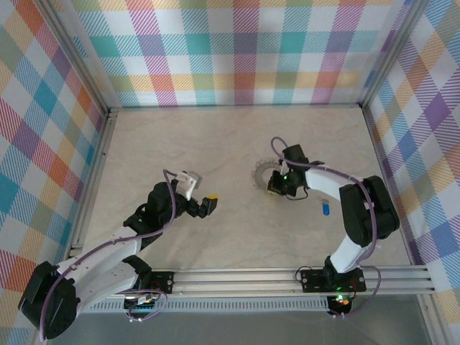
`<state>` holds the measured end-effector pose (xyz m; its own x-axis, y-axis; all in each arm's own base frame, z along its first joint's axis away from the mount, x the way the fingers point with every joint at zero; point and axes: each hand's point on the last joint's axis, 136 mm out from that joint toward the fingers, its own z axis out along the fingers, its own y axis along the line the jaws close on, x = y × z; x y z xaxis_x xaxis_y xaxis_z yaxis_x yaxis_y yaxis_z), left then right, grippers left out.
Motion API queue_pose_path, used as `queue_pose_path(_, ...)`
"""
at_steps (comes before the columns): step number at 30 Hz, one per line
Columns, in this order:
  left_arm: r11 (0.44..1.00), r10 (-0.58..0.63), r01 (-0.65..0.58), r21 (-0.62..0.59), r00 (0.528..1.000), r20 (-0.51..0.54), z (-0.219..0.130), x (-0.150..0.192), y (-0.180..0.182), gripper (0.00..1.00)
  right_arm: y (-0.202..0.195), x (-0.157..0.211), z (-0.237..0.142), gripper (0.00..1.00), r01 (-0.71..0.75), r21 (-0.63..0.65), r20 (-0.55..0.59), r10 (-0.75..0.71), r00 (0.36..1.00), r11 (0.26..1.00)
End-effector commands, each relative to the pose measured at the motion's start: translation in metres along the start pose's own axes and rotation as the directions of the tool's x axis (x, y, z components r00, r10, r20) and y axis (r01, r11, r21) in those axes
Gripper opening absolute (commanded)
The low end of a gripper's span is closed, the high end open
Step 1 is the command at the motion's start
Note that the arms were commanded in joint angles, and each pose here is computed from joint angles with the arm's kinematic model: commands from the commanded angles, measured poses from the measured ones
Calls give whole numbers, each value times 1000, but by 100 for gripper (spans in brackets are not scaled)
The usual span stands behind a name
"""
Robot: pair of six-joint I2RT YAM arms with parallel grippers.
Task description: Put the keys on the keyring
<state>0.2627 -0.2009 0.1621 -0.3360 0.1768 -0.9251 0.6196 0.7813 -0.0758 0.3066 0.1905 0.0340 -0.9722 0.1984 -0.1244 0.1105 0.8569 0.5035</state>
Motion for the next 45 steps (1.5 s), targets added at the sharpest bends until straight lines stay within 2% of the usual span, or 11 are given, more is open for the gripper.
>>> queue_pose_path(1,998,35,-38,58,998,43,1,3,-12,100,-3,13,5,0,0,6,7,0,1000,1000)
queue_pose_path(6,999,31,-32,12,996,79,-6,2,-4,100,-12,28,14,0,0,22,-15,1,1000,1000)
queue_pose_path(12,1000,30,-29,-6,995,91,-10,6,-1,100,-4,18,11,11,40,30,-7,-40,999,999)
queue_pose_path(35,999,33,-33,-10,996,88,-9,10,0,100,-3,-4,19,19,39,64,42,-42,998,997)
queue_pose_path(42,999,34,-33,-9,996,87,-9,10,0,100,-5,-8,21,17,25,71,59,-29,998,997)
queue_pose_path(45,999,34,-34,-8,995,89,-9,10,-1,100,-3,-9,19,12,24,66,66,-29,997,998)
